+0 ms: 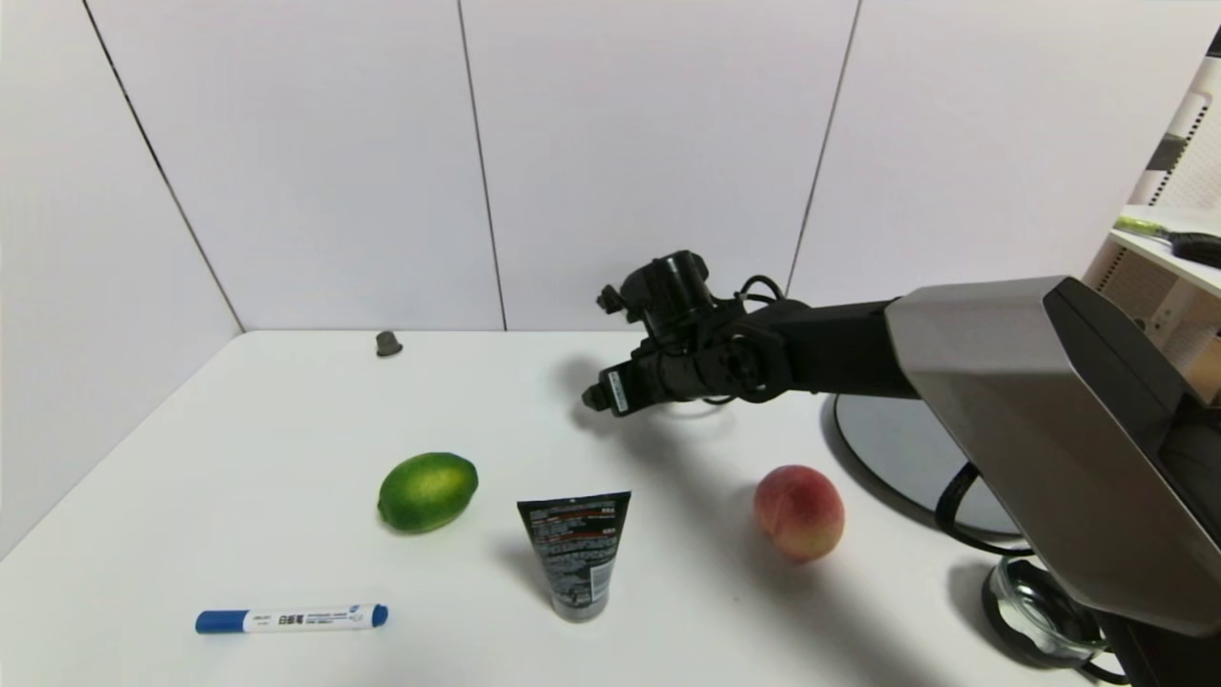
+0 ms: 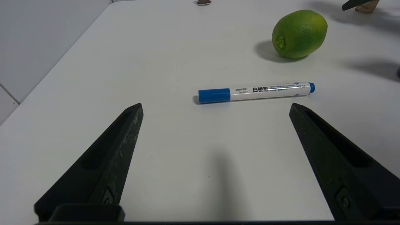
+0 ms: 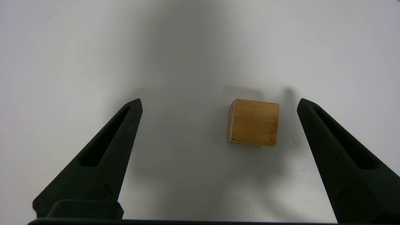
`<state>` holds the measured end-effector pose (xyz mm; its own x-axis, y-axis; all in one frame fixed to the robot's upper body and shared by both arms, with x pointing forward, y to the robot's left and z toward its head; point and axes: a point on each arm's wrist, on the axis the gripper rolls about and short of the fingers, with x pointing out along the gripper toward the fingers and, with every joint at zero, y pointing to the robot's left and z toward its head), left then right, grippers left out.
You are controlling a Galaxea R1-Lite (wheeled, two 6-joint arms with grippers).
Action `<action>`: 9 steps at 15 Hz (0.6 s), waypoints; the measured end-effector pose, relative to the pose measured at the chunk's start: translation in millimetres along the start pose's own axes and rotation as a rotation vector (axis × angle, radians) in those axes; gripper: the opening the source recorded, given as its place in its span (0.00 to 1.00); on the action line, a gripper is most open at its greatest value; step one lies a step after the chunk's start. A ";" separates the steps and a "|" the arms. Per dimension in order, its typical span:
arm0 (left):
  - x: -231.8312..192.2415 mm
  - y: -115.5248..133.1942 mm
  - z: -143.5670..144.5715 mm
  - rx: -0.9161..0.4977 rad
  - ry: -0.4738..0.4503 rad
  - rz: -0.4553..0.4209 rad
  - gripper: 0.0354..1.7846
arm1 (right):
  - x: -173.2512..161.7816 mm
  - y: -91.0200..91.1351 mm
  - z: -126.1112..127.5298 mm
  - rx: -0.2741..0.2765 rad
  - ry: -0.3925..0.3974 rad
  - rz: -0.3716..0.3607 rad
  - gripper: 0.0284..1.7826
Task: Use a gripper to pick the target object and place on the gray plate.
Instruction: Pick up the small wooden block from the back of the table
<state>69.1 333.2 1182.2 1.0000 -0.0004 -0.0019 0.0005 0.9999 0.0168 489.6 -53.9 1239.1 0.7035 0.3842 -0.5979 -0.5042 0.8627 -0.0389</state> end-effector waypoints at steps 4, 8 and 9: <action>0.0 0.0 0.0 0.000 0.000 0.000 0.94 | 5.3 -0.3 -4.5 -0.003 0.015 -0.002 0.62; 0.0 0.0 0.0 0.000 0.000 0.000 0.94 | 8.9 -0.1 -6.9 -0.003 0.019 -0.003 0.32; 0.0 0.0 0.0 0.000 0.000 0.000 0.94 | 9.3 0.0 -7.3 -0.003 0.020 -0.003 0.22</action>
<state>69.1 333.2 1182.2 1.0000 -0.0004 -0.0019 0.0005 0.9999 0.0168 492.6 -52.7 1227.7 0.6944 0.3752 -0.6140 -0.5040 0.8626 -0.0428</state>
